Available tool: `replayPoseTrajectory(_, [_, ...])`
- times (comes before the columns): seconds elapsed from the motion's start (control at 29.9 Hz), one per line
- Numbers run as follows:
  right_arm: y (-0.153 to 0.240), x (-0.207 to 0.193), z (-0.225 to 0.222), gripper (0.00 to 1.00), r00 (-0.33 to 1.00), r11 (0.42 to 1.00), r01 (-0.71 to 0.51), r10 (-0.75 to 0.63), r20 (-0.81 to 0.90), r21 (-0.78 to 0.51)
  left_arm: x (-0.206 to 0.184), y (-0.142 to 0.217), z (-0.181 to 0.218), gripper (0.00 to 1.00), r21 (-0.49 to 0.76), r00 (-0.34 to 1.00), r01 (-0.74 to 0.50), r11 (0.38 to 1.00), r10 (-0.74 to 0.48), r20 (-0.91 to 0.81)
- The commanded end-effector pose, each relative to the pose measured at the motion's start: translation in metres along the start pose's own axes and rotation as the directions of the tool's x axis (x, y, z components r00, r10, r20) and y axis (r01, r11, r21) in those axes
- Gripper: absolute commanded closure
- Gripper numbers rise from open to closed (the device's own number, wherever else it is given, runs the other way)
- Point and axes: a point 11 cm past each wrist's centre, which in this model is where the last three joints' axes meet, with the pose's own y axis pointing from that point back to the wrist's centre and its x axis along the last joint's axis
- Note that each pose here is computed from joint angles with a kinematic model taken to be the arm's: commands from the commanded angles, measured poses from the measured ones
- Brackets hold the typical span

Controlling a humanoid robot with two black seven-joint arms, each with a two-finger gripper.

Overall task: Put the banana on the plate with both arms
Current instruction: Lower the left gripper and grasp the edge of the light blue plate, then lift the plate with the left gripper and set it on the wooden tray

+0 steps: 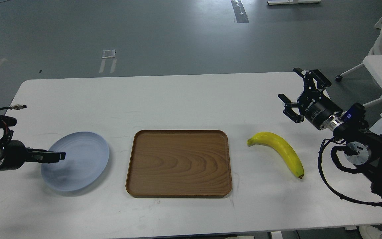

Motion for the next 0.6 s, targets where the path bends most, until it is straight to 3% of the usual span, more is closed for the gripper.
replayPoseTrajectory(0.0, [0.0,-0.0001,0.0004,0.0,1.0,1.0,0.0,0.0,0.001,0.0,-0.0031,0.0001,-0.0043,0.51,0.011,1.0,0.005,1.0,-0.005,-0.008])
replayPoseTrajectory(0.1, [0.0004,0.0004,0.0,0.0,1.0,1.0,-0.001,0.001,0.0,0.0,-0.0038,-0.0001,-0.0044,0.72,0.011,1.0,0.006,1.0,-0.006,-0.009])
replayPoseTrajectory(0.13, [0.0,-0.0001,0.0004,0.0,1.0,1.0,0.0,0.0,0.001,0.0,-0.0044,0.0003,-0.005,0.91,0.013,1.0,0.009,1.0,-0.009,-0.01])
replayPoseTrajectory(0.2, [0.0,-0.0001,0.0004,0.0,1.0,1.0,0.0,0.0,0.001,0.0,-0.0049,0.0002,-0.0051,1.0,0.014,1.0,0.011,1.0,-0.011,-0.008])
replayPoseTrajectory(0.57, [-0.0006,-0.0008,-0.0003,0.0,1.0,1.0,0.002,-0.002,0.001,0.001,-0.0035,0.0031,-0.0068,1.0,0.024,1.0,0.019,1.0,-0.019,0.004])
